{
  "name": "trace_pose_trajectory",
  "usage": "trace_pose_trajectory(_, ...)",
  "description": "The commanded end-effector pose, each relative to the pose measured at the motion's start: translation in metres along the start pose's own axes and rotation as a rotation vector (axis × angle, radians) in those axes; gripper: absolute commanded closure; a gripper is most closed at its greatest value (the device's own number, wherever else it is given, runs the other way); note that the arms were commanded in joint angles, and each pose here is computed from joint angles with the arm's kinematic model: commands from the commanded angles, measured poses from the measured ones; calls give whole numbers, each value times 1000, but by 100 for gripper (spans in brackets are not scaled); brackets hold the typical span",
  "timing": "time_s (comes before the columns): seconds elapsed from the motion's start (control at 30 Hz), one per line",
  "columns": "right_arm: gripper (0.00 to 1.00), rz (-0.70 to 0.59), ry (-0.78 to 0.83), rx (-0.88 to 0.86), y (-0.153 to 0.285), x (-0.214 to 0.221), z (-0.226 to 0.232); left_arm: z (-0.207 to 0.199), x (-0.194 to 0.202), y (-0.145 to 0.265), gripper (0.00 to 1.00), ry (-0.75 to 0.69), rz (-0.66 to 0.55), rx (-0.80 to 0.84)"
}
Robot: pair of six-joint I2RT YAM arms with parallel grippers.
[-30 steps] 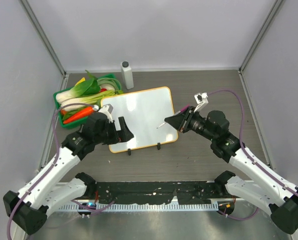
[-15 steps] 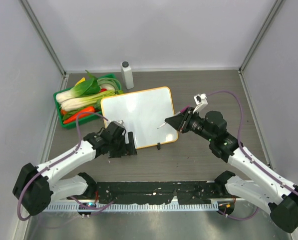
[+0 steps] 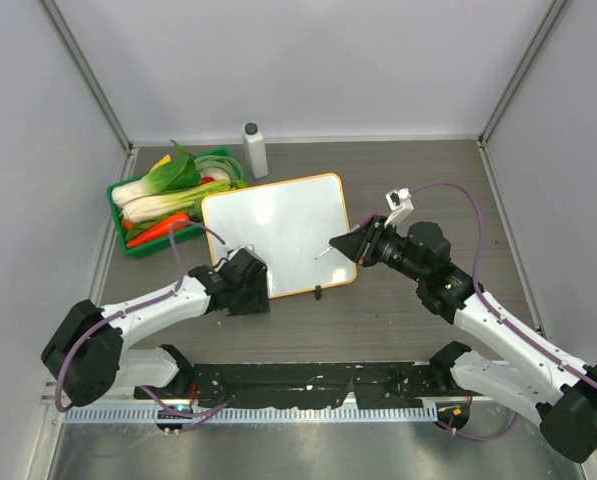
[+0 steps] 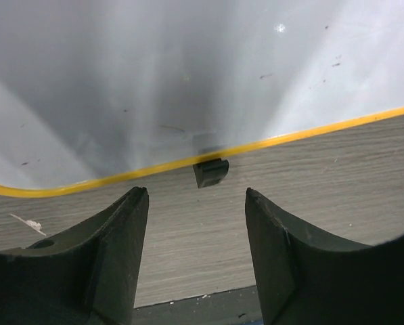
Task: Write a sentence on the whiteboard
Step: Move the whiteboard to the center of the board.
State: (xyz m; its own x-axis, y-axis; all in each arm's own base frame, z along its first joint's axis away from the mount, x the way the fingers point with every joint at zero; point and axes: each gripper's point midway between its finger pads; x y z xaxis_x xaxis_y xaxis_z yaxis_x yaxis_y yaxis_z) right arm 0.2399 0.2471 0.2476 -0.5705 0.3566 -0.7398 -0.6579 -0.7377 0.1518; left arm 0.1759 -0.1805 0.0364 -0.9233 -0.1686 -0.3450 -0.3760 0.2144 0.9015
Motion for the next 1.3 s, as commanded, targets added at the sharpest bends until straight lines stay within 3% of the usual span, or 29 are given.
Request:
trace_pose_trajectory(0.0,99,-48,18,-27,-2,-13,6,1,-14,-11,39,-3,-76,-21)
trace_pose_trajectory(0.3,99,-39,20,-24,-5,-13,5,-6,-13,-27,52,-70,-51,-55)
trace_pose_trajectory(0.4,99,-30,20,-28,-5,-12,5,-4,-11,-30,72,-91,-39,-86)
trace_pose_trajectory(0.67,99,-35,23,-29,-6,-14,6,-10,-1,-28,99,-118,-25,-79)
trace_pose_trajectory(1.27,98,-72,16,1,7,-19,4,-64,45,-16,100,-156,16,13)
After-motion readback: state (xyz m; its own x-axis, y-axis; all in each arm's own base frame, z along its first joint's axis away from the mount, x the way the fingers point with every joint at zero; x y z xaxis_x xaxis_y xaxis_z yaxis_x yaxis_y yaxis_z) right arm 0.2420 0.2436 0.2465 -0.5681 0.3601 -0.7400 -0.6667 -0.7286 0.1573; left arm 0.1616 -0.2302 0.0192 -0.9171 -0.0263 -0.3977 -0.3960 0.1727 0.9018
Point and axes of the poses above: each gripper's point midway between its finger pads, its own y axis back along the fingers, its own z axis along the line the jaws close on, x = y × z, and after that the axes turned 3 degrees about y, right-handed
